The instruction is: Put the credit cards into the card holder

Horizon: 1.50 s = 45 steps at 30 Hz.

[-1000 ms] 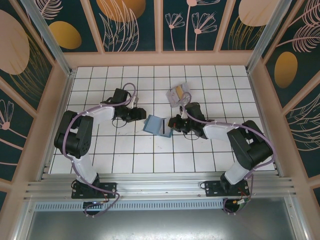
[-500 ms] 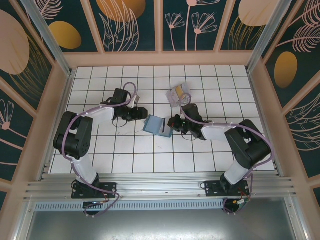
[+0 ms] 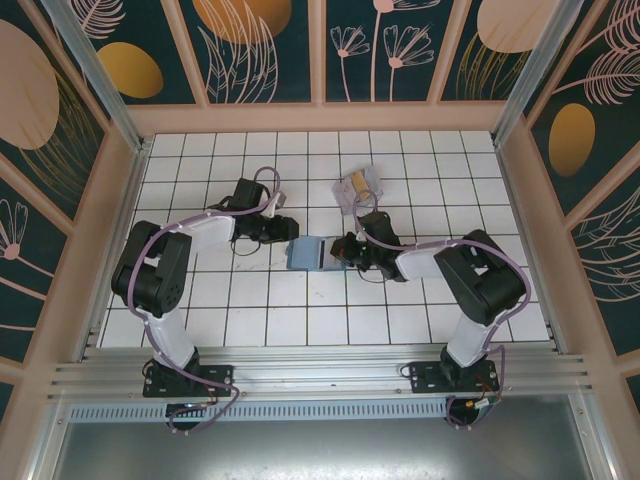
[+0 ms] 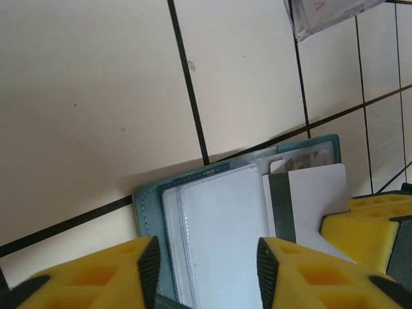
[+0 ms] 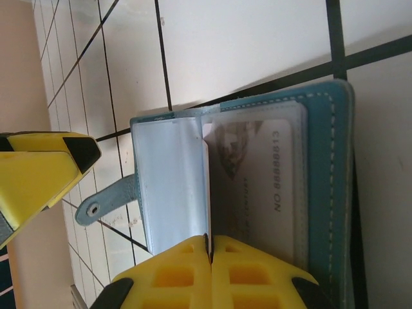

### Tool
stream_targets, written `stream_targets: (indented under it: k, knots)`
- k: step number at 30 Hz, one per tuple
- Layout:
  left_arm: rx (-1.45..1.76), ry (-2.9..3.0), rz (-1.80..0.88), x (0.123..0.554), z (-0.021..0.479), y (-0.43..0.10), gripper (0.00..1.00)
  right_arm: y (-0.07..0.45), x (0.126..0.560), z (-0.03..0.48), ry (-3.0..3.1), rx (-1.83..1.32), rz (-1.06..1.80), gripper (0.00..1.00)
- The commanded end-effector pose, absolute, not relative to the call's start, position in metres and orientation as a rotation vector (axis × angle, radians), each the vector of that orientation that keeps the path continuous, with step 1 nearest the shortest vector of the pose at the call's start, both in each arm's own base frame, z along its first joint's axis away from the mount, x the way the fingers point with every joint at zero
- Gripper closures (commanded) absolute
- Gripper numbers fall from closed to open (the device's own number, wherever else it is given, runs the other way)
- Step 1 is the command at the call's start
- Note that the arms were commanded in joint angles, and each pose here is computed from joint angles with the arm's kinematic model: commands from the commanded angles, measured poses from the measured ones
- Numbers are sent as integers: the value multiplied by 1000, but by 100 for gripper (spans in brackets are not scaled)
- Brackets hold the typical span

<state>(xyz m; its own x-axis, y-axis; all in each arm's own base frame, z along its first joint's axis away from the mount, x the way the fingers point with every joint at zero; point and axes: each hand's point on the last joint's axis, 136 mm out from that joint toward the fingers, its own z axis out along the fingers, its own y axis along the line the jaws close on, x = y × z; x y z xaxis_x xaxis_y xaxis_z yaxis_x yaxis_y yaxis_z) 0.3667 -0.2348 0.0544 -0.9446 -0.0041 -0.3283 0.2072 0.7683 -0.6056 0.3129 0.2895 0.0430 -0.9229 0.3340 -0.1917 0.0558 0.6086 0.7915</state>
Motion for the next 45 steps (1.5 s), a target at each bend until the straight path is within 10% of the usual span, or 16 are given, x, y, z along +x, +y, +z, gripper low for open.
stream_targets:
  k: [1,11,45]
  knots:
    - [165,2668,-945,367,46,-233,66,299,315,48,2494,300,1279,100]
    - [147,2702,-928,356,33,-227,87,297,313,62,2454,239,1246,100]
    - [75,2765,-936,338,4,-222,88,316,317,42,2521,120,1221,100]
